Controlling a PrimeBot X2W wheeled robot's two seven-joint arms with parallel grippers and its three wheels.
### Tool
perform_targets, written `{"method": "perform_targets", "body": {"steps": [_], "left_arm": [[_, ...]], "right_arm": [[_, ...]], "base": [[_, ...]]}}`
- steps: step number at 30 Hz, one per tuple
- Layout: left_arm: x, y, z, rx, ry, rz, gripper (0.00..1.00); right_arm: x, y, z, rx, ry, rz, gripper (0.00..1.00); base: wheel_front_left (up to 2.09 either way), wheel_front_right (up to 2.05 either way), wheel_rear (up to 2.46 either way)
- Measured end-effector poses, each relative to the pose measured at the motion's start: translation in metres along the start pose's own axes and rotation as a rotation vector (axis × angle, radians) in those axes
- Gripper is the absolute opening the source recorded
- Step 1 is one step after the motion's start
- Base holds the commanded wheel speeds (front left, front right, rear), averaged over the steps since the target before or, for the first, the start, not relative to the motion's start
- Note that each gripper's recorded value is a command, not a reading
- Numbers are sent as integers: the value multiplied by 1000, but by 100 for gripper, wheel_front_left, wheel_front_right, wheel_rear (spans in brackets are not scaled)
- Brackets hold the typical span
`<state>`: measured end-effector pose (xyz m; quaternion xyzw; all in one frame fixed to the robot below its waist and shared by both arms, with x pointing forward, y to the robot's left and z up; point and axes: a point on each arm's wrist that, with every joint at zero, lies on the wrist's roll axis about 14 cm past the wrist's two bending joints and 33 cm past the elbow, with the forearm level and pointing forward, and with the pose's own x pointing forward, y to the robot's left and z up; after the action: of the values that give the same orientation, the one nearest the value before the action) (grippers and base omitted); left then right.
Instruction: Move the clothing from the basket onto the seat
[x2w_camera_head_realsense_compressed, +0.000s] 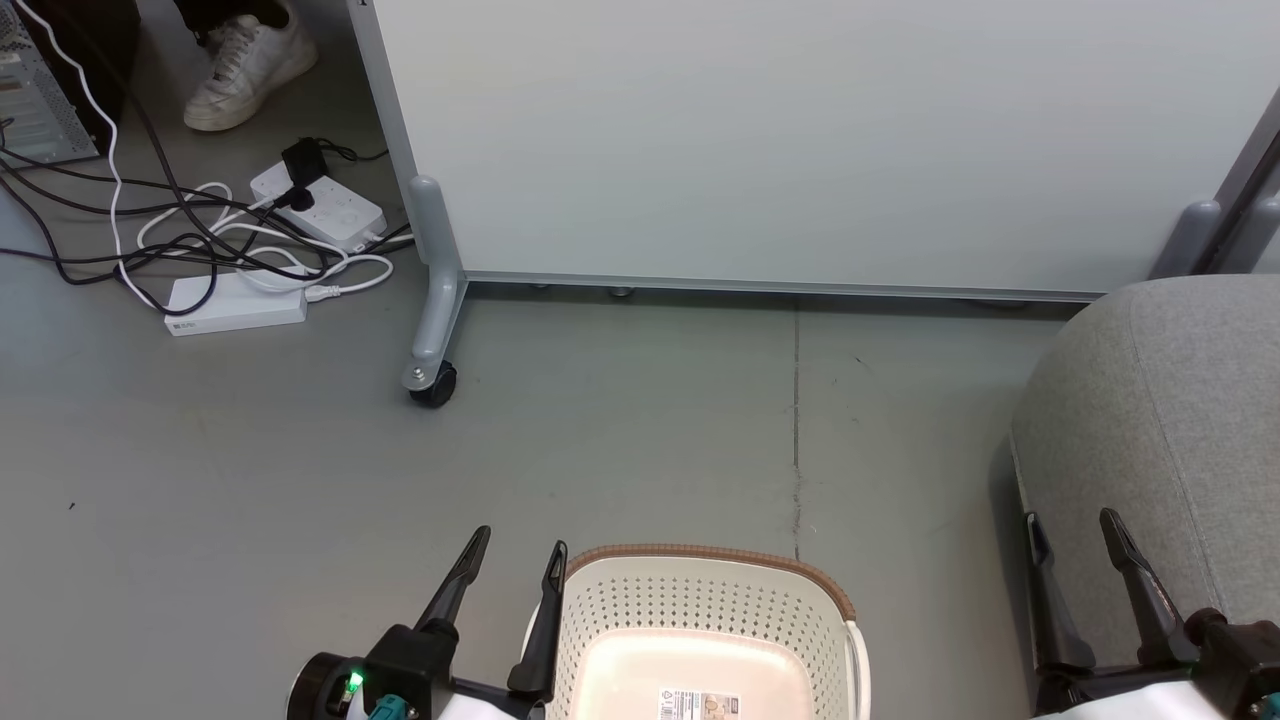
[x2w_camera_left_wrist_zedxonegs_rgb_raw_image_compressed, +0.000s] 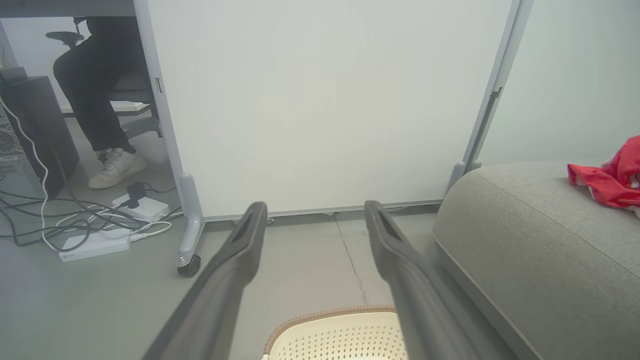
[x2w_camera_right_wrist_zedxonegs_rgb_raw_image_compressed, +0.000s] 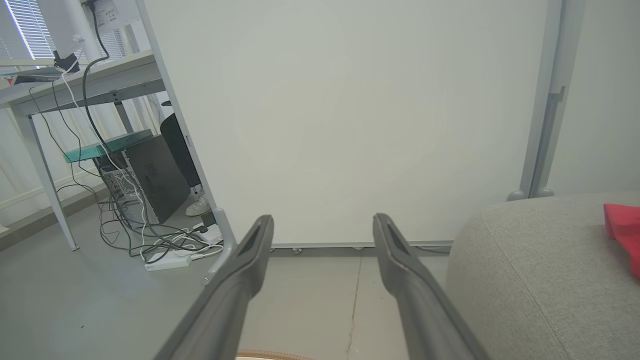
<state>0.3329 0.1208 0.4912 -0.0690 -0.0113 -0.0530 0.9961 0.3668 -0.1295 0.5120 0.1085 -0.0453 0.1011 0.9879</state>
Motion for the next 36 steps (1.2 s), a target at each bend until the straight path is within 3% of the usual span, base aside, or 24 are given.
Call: {"method": "perform_targets", "body": {"steps": [12,13,18,36], "left_arm": [[-2,1,-2,-25,7,-1,100],[-2,1,-2,-27,8,2,0],[-13,2,-23,-34,75,10,0],[-1,15,-25,-348,121,76,0]], "right_arm": [[0,2,1,-6,-3,7,100],[0,2,1,-6,-1,8,0],[-10,2,-19,20,63,-10,0],[-16,-33,-14,318,48,-154,0]], "base": [[0,0,0],[0,0,0],[0,0,0],[0,0,0]]}}
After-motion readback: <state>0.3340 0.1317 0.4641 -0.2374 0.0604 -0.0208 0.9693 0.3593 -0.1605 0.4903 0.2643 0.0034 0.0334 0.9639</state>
